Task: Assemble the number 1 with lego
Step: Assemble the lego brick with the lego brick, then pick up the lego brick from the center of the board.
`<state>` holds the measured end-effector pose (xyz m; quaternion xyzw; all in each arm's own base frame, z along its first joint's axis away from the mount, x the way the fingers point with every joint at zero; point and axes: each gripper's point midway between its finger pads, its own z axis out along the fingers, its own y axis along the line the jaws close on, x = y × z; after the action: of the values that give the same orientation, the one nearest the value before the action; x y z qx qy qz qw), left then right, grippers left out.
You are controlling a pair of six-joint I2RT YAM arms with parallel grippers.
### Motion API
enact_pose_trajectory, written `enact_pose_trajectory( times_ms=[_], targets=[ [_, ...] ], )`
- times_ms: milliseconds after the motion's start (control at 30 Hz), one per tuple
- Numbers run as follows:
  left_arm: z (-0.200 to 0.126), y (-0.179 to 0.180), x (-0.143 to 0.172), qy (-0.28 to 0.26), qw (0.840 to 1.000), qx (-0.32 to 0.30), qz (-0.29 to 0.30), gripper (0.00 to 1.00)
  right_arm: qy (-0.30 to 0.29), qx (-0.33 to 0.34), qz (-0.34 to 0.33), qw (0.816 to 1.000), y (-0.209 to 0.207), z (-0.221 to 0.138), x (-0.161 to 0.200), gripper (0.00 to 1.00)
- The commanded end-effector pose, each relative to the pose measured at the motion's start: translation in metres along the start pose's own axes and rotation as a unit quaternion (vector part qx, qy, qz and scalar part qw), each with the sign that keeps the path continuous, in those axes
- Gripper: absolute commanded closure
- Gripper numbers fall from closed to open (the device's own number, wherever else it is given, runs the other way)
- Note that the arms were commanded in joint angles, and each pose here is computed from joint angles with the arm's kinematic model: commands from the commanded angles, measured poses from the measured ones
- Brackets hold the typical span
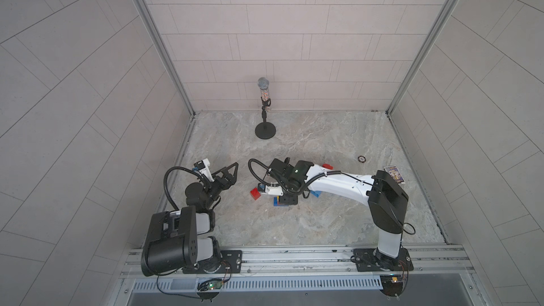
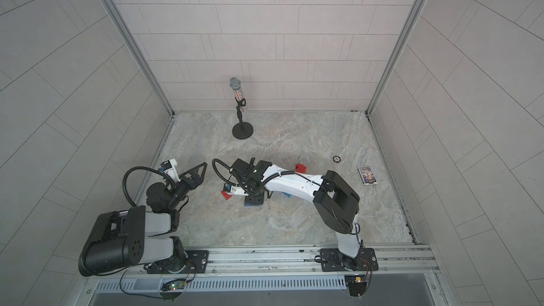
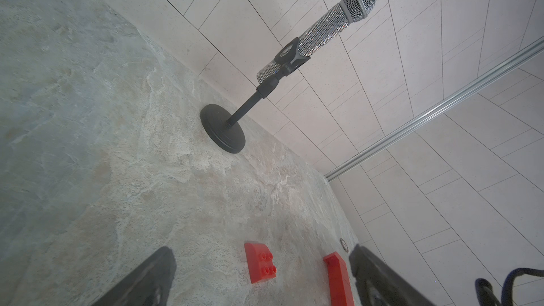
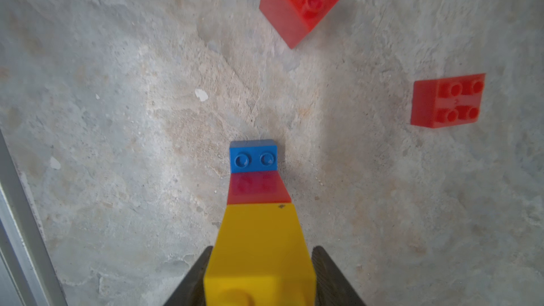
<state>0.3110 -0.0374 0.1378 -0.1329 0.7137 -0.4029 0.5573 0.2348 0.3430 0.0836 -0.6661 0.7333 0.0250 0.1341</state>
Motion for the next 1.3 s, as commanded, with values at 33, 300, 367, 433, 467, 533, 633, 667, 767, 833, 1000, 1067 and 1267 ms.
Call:
enact_pose_trajectory(
  times_ms=[33, 300, 367, 433, 467, 533, 633, 667, 767, 833, 1000, 1067, 1267],
  targets=[
    [0.001, -0.010, -0.011, -0.015, 1.000, 0.019, 0.019, 0.00, -0.004, 0.012, 0.002, 1.000, -0.004, -0.025, 0.000, 0.44],
    [0.001, -0.009, -0.010, -0.015, 1.000, 0.018, 0.018, 0.00, -0.088, 0.021, 0.035, 0.995, -0.007, -0.076, -0.042, 0.42],
    [0.001, -0.010, -0.011, -0.016, 1.000, 0.019, 0.018, 0.00, -0.115, 0.022, 0.057, 0.991, -0.009, -0.087, -0.058, 0.42],
    [0.001, -0.009, -0.011, -0.015, 1.000, 0.018, 0.018, 0.00, -0.138, 0.009, 0.088, 0.986, -0.007, -0.094, -0.075, 0.42],
    [0.001, -0.010, -0.011, -0.015, 1.000, 0.019, 0.018, 0.00, -0.147, -0.002, 0.103, 0.984, -0.004, -0.094, -0.083, 0.42],
    [0.001, -0.009, -0.011, -0.015, 1.000, 0.018, 0.018, 0.00, -0.163, -0.014, 0.131, 0.978, -0.001, -0.089, -0.097, 0.42],
    [0.001, -0.010, -0.011, -0.018, 1.000, 0.017, 0.019, 0.00, -0.173, -0.027, 0.166, 0.971, 0.003, -0.069, -0.113, 0.42],
    [0.000, -0.009, -0.011, -0.018, 1.000, 0.016, 0.018, 0.00, -0.170, -0.026, 0.174, 0.970, 0.003, -0.061, -0.116, 0.42],
    [-0.001, -0.009, -0.011, -0.020, 0.999, 0.015, 0.019, 0.00, -0.162, -0.024, 0.200, 0.966, 0.001, -0.039, -0.124, 0.42],
    [-0.001, -0.008, -0.011, -0.021, 1.000, 0.014, 0.018, 0.00, -0.152, -0.023, 0.215, 0.965, -0.002, -0.023, -0.127, 0.42],
    [-0.002, -0.007, -0.012, -0.022, 1.000, 0.011, 0.017, 0.00, -0.132, -0.020, 0.240, 0.962, -0.007, 0.007, -0.134, 0.42],
    [-0.002, -0.007, -0.012, -0.023, 1.000, 0.011, 0.017, 0.00, -0.126, -0.011, 0.248, 0.961, -0.011, 0.016, -0.134, 0.42],
    [-0.002, -0.007, -0.012, -0.022, 1.000, 0.011, 0.016, 0.00, -0.107, 0.010, 0.265, 0.958, -0.019, 0.037, -0.132, 0.41]
  ],
)
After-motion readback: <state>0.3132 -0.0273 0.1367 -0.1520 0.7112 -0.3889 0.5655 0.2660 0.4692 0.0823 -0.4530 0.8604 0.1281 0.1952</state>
